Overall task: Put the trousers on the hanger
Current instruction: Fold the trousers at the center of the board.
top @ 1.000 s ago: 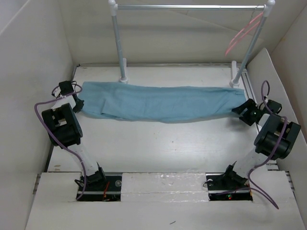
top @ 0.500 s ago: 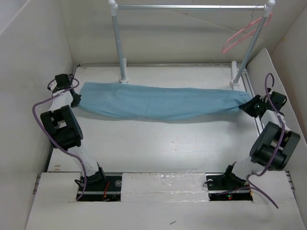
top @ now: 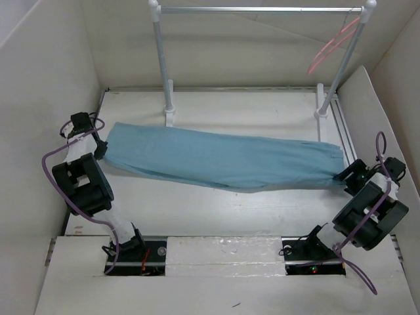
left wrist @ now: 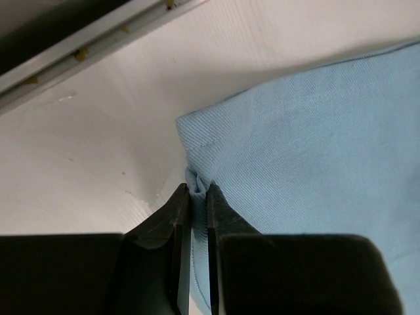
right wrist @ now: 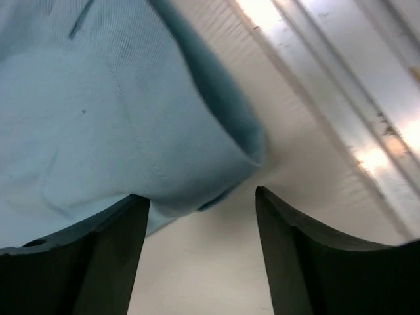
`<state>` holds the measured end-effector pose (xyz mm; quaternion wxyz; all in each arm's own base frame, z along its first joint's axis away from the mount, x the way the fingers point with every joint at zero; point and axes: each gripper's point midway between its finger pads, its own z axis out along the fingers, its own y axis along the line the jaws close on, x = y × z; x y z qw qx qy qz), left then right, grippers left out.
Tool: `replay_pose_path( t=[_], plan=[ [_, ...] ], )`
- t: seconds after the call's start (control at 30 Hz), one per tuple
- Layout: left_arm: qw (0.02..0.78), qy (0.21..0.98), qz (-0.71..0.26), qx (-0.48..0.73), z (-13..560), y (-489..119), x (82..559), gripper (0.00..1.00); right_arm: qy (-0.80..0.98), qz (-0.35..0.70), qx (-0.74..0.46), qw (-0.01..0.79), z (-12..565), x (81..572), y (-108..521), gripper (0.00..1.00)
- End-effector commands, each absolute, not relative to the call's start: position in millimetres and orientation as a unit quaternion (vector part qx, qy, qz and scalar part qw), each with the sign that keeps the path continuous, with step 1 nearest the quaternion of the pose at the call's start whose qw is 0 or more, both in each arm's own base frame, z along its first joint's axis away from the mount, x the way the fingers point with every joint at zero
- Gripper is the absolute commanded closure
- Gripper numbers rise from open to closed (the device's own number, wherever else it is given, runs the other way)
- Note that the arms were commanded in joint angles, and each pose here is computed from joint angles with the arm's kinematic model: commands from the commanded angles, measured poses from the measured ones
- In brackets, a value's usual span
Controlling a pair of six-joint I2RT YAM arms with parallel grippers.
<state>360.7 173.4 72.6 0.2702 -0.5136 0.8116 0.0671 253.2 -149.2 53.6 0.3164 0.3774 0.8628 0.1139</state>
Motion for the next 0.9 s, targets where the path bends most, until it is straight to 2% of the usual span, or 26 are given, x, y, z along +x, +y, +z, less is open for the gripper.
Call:
replay_pose_path(
  t=[0.0,0.13,0.33,0.37,0.4,0.43,0.47,0.5,0.57,0.67,0.8,0.87],
  plan=[
    [0.319,0.779,0.116,-0.527,95,208,360,1.0,0.867,0.051,0.342,0.358,76,257,-184,0.27],
    [0.307,0.783,0.118,-0.528,82,204,350,1.0,0.868,0.045,0.343,0.357,76,255,-185,0.21],
    [0.292,0.776,0.155,-0.537,73,212,338,0.98,0.859,0.075,0.375,0.342,44,257,-183,0.2],
    [0.289,0.775,0.156,-0.539,74,212,337,0.75,0.857,0.081,0.376,0.342,40,260,-183,0.2],
    [0.292,0.773,0.154,-0.541,77,212,338,0.6,0.855,0.089,0.38,0.342,37,263,-183,0.21],
    [0.301,0.766,0.149,-0.548,83,212,340,0.49,0.855,0.097,0.386,0.333,30,263,-185,0.25],
    [0.298,0.761,0.146,-0.557,87,210,337,0.34,0.855,0.1,0.388,0.329,28,265,-187,0.27],
    [0.303,0.754,0.143,-0.564,92,209,337,0.3,0.854,0.099,0.39,0.331,28,266,-188,0.29],
    [0.328,0.74,0.115,-0.575,112,203,343,0.27,0.85,0.109,0.386,0.34,34,271,-187,0.3],
    [0.37,0.752,0.087,-0.538,147,172,366,0.26,0.858,0.098,0.359,0.353,58,269,-187,0.23],
    [0.439,0.778,0.085,-0.441,193,106,393,0.31,0.853,0.073,0.344,0.386,93,262,-183,0.2],
    [0.463,0.806,0.042,-0.366,197,40,403,0.32,0.85,0.076,0.342,0.393,97,261,-178,0.18]
  ],
)
